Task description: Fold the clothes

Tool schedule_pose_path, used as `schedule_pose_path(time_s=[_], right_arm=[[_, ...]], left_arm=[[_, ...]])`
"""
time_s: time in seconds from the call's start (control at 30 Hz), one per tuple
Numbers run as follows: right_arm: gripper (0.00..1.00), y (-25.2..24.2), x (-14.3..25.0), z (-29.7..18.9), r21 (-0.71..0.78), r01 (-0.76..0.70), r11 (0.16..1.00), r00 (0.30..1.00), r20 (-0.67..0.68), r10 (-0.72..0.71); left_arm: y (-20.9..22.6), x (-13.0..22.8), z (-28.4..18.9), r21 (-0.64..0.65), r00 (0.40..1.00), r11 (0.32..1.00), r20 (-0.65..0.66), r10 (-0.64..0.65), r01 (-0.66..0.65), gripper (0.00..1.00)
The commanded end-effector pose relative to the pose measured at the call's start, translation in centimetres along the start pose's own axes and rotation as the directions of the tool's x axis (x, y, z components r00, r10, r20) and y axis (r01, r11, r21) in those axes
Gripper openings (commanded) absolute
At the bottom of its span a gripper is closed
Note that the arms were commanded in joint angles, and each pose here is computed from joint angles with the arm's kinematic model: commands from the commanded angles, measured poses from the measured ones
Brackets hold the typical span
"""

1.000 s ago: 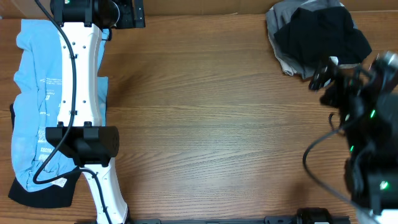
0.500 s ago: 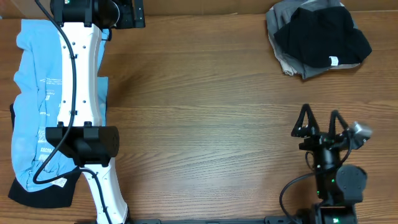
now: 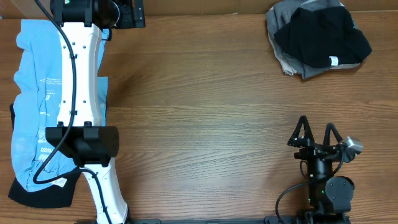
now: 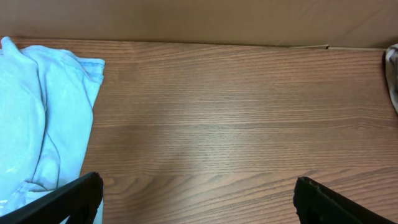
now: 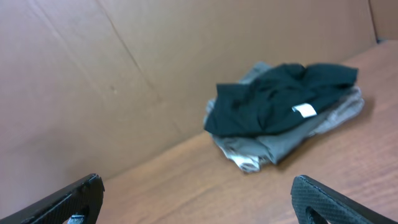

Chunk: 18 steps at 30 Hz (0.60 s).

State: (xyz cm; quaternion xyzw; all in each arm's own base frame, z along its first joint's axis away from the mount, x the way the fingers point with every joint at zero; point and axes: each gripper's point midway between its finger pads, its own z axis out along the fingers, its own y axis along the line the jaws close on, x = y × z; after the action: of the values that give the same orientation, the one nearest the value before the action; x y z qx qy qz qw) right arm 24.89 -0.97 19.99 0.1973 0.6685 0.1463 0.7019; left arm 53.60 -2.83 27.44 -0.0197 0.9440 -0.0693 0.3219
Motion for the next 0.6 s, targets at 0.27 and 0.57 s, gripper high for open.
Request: schedule_pose_path(time_s=[0.27, 0.57], right_arm=[[1.0, -0.8, 2.7, -0.4, -0.012, 0.039, 0.999, 0.998, -0.05, -0.04], [1.0, -0.7, 2.7, -0.4, -0.017, 0.075, 0.997, 0.996, -0.051, -0.076]], left_arm=[[0.0, 0.0, 0.0, -0.005, 1.0, 1.0, 0.001, 0.017, -0.017, 1.0], [0.0, 0.0, 0.0, -0.005, 1.0, 1.0, 0.001, 0.017, -0.017, 1.0]])
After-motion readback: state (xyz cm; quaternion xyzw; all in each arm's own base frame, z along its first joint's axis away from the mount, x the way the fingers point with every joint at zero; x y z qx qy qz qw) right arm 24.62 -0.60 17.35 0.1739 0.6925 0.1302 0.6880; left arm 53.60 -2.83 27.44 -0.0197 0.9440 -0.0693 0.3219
